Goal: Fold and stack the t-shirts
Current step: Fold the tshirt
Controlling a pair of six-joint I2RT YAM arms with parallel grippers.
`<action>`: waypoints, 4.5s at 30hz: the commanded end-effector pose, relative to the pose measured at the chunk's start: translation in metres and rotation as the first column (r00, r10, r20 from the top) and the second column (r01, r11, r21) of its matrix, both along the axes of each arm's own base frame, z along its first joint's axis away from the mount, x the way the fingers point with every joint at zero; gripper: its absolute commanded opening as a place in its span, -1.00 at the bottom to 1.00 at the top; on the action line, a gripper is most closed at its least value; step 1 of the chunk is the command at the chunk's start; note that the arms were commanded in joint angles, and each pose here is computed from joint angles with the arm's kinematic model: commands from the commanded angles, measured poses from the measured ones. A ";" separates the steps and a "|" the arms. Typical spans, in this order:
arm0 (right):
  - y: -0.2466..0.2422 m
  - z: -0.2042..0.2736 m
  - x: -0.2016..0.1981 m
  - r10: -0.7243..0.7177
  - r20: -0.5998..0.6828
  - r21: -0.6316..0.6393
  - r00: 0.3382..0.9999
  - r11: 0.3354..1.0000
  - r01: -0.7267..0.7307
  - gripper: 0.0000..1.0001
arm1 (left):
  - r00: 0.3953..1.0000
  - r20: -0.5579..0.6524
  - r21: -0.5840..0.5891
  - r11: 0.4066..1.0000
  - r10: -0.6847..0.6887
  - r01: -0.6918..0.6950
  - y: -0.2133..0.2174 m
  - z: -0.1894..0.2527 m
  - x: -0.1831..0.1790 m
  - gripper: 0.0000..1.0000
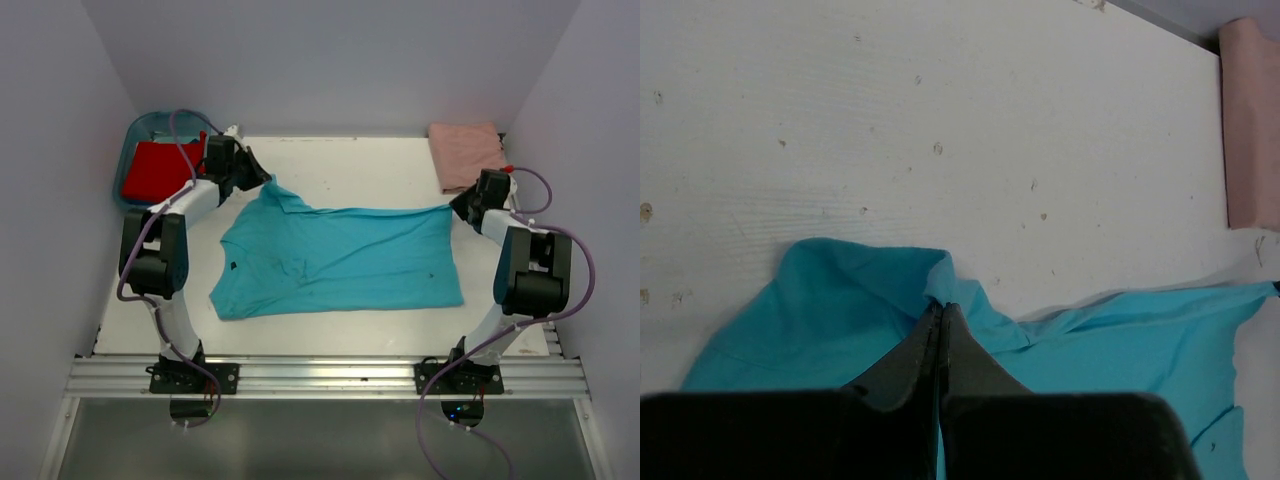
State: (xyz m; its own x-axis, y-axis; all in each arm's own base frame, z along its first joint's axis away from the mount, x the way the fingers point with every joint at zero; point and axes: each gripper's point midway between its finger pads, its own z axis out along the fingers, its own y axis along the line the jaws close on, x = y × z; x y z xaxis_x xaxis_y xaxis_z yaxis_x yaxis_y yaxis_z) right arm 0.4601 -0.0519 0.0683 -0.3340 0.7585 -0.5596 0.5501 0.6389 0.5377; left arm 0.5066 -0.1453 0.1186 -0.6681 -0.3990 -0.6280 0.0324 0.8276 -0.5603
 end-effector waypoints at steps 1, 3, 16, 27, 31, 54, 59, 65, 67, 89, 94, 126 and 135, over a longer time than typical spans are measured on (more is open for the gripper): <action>-0.009 0.017 0.006 -0.017 0.026 -0.036 1.000 0.999 0.018 -1.00 | 0.996 0.089 -0.015 1.000 -0.008 0.010 0.001 0.029 0.007 -1.00; -0.007 0.013 0.006 -0.014 0.020 -0.029 1.000 0.999 0.015 -1.00 | 0.996 0.088 -0.015 1.000 -0.008 0.010 0.001 0.028 0.006 -1.00; -0.003 0.025 -0.019 -0.022 0.025 -0.025 0.999 0.999 0.022 -1.00 | 0.993 0.102 -0.023 0.998 0.063 -0.061 0.015 0.052 -0.034 -1.00; 0.010 0.042 -0.091 0.004 -0.011 -0.063 1.000 0.998 -0.005 -1.00 | 0.979 0.043 0.042 0.979 0.200 -0.202 0.054 0.056 -0.139 -1.00; 0.009 0.051 -0.112 0.017 -0.025 -0.105 1.000 0.994 -0.020 -1.00 | 0.977 0.012 0.023 0.976 0.215 -0.215 0.057 0.065 -0.171 -1.00; 0.010 0.029 -0.125 0.023 -0.128 -0.112 0.991 0.993 -0.038 -1.00 | 0.939 -0.231 0.028 0.966 0.256 -0.257 0.063 -0.011 -0.266 -1.00; 0.009 0.028 -0.128 0.017 -0.141 -0.122 0.990 0.992 -0.035 -1.00 | 0.924 -0.267 0.083 0.961 0.275 -0.262 0.069 -0.037 -0.265 -1.00; 0.009 0.025 -0.133 0.014 -0.160 -0.136 0.987 0.990 -0.036 -1.00 | 0.908 -0.290 0.114 0.953 0.301 -0.279 0.074 -0.056 -0.266 -1.00; 0.010 0.021 -0.135 0.016 -0.173 -0.133 0.985 0.990 -0.040 -1.00 | 0.904 -0.297 0.128 0.951 0.309 -0.283 0.076 -0.059 -0.266 -1.00; 0.067 0.087 -0.139 0.212 -0.076 -0.121 0.974 0.968 -0.220 -0.02 | 0.954 -0.046 -0.063 0.952 0.297 -0.300 0.065 0.031 -0.247 0.67; 0.155 0.081 -0.119 0.531 -0.008 0.021 0.847 0.847 -0.531 -1.00 | 0.977 0.048 -0.125 0.972 0.207 -0.199 0.045 0.036 -0.208 -0.50; 0.425 0.009 -0.194 0.942 -0.251 -0.026 0.224 0.225 -0.974 -1.00 | 0.942 -0.152 0.094 0.953 0.298 -0.287 0.063 -0.081 -0.152 -1.00; 0.449 -0.012 -0.206 0.935 -0.306 -0.018 0.179 0.182 -0.983 -1.00 | 0.932 -0.174 0.109 0.947 0.317 -0.302 0.066 -0.092 -0.152 -1.00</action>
